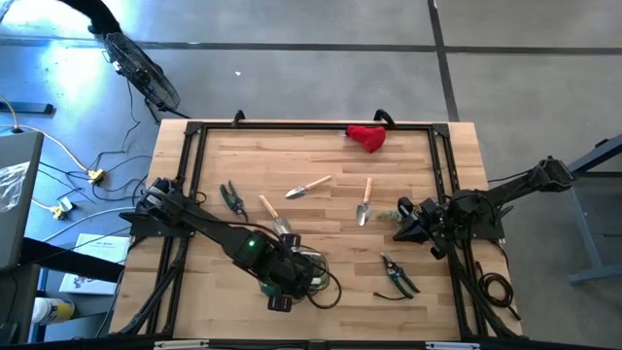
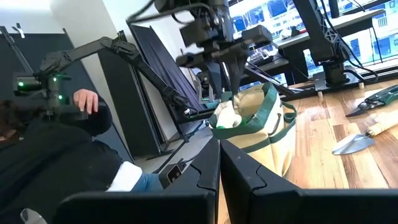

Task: Pick & Place Garden tools in Gardening bag
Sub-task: Put the top right brown trowel into the gardening bag

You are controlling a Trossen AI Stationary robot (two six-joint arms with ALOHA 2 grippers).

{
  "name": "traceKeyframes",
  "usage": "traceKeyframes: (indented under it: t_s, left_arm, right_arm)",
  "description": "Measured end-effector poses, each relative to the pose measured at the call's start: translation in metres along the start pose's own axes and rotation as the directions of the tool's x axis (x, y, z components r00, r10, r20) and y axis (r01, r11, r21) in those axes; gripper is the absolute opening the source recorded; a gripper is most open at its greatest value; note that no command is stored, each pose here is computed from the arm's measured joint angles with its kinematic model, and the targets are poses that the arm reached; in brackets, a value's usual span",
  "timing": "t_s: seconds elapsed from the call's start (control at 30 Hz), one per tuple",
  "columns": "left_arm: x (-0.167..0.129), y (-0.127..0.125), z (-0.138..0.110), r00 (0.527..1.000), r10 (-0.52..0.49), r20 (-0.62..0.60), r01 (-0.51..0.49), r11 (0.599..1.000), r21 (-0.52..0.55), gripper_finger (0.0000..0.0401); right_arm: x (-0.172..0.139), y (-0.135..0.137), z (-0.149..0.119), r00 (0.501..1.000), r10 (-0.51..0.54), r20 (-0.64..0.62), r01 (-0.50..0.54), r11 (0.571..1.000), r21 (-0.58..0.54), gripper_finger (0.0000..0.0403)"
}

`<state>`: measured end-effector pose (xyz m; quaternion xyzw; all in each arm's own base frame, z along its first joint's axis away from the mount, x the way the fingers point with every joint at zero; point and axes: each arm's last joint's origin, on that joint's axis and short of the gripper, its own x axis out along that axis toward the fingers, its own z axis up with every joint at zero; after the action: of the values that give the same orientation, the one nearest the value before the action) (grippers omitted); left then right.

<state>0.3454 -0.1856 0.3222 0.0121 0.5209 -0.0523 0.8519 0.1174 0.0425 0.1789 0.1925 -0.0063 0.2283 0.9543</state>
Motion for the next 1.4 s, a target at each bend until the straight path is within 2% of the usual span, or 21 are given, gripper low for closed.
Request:
traceKeyframes:
  t_s: [0.37, 0.5, 0.6, 0.67, 0.77, 0.93, 1.07, 1.13, 1.4]
  left_arm:
    - [-0.071, 0.007, 0.019, 0.992, 0.049, 0.118, -0.047, 0.999, -0.021, 0.0152]
    - [-0.094, 0.014, 0.019, 0.979, 0.143, 0.143, -0.141, 0.990, -0.024, 0.0152]
    - [-0.103, 0.020, 0.014, 0.961, 0.245, 0.129, -0.244, 0.969, -0.024, 0.0152]
    - [-0.105, 0.022, 0.011, 0.960, 0.260, 0.106, -0.260, 0.966, -0.019, 0.0152]
    - [-0.106, 0.023, 0.007, 0.965, 0.256, 0.061, -0.257, 0.966, 0.008, 0.0152]
    - [-0.106, 0.023, 0.006, 0.965, 0.256, 0.050, -0.257, 0.966, 0.004, 0.0152]
    - [-0.108, 0.020, 0.004, 0.989, 0.150, 0.013, -0.150, 0.989, -0.011, 0.0152]
    - [-0.113, 0.020, 0.002, 0.996, 0.094, 0.003, -0.094, 0.995, -0.025, 0.0152]
    - [-0.126, 0.024, -0.001, 0.996, 0.083, 0.033, -0.080, 0.994, -0.077, 0.0152]
  right_arm:
    - [0.000, 0.000, 0.000, 1.000, 0.002, 0.005, -0.002, 1.000, 0.006, 0.0003]
    - [0.000, 0.001, 0.005, 0.998, 0.001, 0.060, 0.001, 1.000, -0.031, 0.0003]
    - [-0.001, 0.001, 0.010, 0.990, -0.045, 0.133, 0.054, 0.997, -0.063, 0.0003]
    - [-0.001, 0.001, 0.014, 0.980, -0.078, 0.182, 0.093, 0.993, -0.079, 0.0003]
    - [-0.002, 0.002, 0.018, 0.967, -0.101, 0.233, 0.126, 0.987, -0.095, 0.0003]
    - [-0.003, 0.004, 0.023, 0.954, -0.076, 0.288, 0.114, 0.986, -0.118, 0.0003]
    - [-0.003, 0.005, 0.024, 0.956, -0.054, 0.289, 0.078, 0.994, -0.074, 0.0003]
    - [-0.003, 0.007, 0.025, 0.956, -0.022, 0.294, 0.047, 0.996, -0.080, 0.0003]
    - [-0.004, 0.022, 0.036, 0.897, 0.165, 0.411, -0.097, 0.979, -0.181, 0.0003]
